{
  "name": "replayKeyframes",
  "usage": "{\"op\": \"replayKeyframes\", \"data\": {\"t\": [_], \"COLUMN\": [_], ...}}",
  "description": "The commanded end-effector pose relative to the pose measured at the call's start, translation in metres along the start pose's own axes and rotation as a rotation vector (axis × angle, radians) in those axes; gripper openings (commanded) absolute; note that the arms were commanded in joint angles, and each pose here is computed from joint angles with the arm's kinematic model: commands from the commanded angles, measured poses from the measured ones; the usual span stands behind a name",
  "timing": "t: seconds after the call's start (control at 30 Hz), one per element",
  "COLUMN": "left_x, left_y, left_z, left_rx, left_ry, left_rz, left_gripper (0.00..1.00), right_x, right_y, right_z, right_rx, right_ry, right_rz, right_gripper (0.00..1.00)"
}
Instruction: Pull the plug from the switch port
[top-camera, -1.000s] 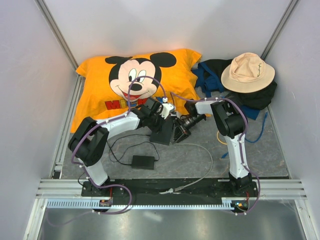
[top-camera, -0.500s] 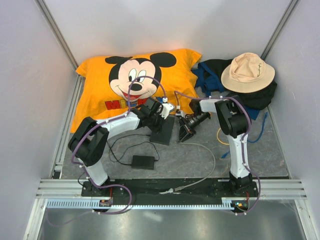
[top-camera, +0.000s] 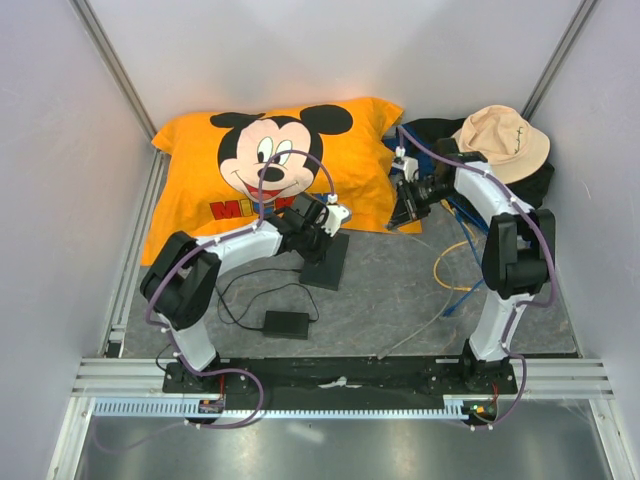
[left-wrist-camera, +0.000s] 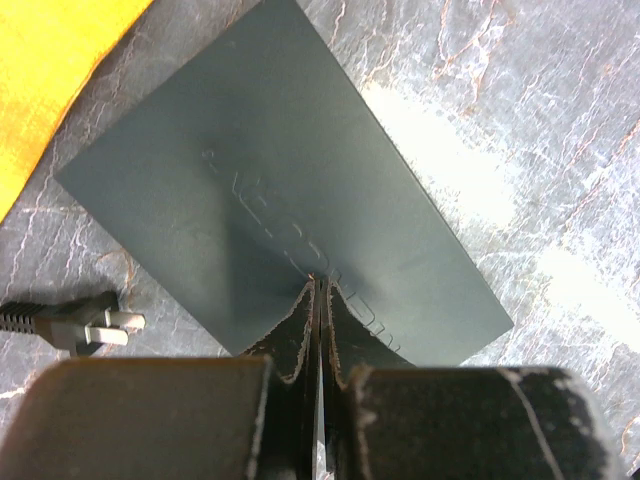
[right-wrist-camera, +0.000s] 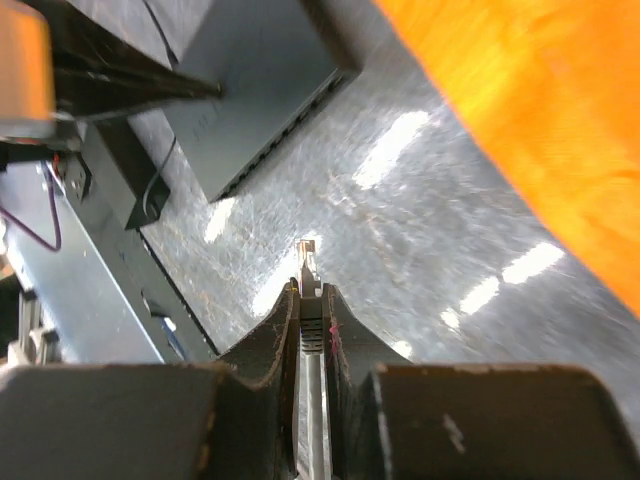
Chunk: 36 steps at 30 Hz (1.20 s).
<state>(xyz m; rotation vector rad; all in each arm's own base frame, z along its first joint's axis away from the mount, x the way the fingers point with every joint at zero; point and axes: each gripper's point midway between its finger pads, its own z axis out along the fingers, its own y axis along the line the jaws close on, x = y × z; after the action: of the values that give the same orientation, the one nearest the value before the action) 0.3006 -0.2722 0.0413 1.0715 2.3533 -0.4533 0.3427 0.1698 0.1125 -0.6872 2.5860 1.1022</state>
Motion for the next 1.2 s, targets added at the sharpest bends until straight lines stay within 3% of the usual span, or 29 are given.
{"op": "replayKeyframes", "data": {"t": [0.0, 0.33, 0.57, 1.13, 1.17], "left_x": [0.034, 0.021, 0.023, 0.028, 0.027], "left_y": [-0.009, -0.010, -0.011, -0.010, -0.010], "left_z": [0.015, 0.019, 0.014, 0.011, 0.010], "left_rx": [0.041, 0.048, 0.045, 0.038, 0.038], "left_ry": [0.137, 0.118, 0.117, 0.121, 0.118], "left_rz": [0.011, 0.001, 0.004, 0.014, 0.014], "left_gripper": [0.02, 0.02, 0.02, 0.02, 0.02], "right_x": [-0.023, -0.037, -0.070, -0.027, -0.024], "right_y": [0.009, -0.066, -0.107, -0.157, -0.159], "right_z": [-0.038, -0.131, -0.183, -0.162, -0.162], "right_rx": [0.014, 0.232, 0.356, 0.466, 0.481], "right_ry": [-0.094, -0.292, -0.408, -0.288, -0.280], "right_rz": [-0.022, 0.142, 0.135, 0.277, 0.282], "right_gripper": [0.00, 0.00, 0.00, 0.00, 0.04]}}
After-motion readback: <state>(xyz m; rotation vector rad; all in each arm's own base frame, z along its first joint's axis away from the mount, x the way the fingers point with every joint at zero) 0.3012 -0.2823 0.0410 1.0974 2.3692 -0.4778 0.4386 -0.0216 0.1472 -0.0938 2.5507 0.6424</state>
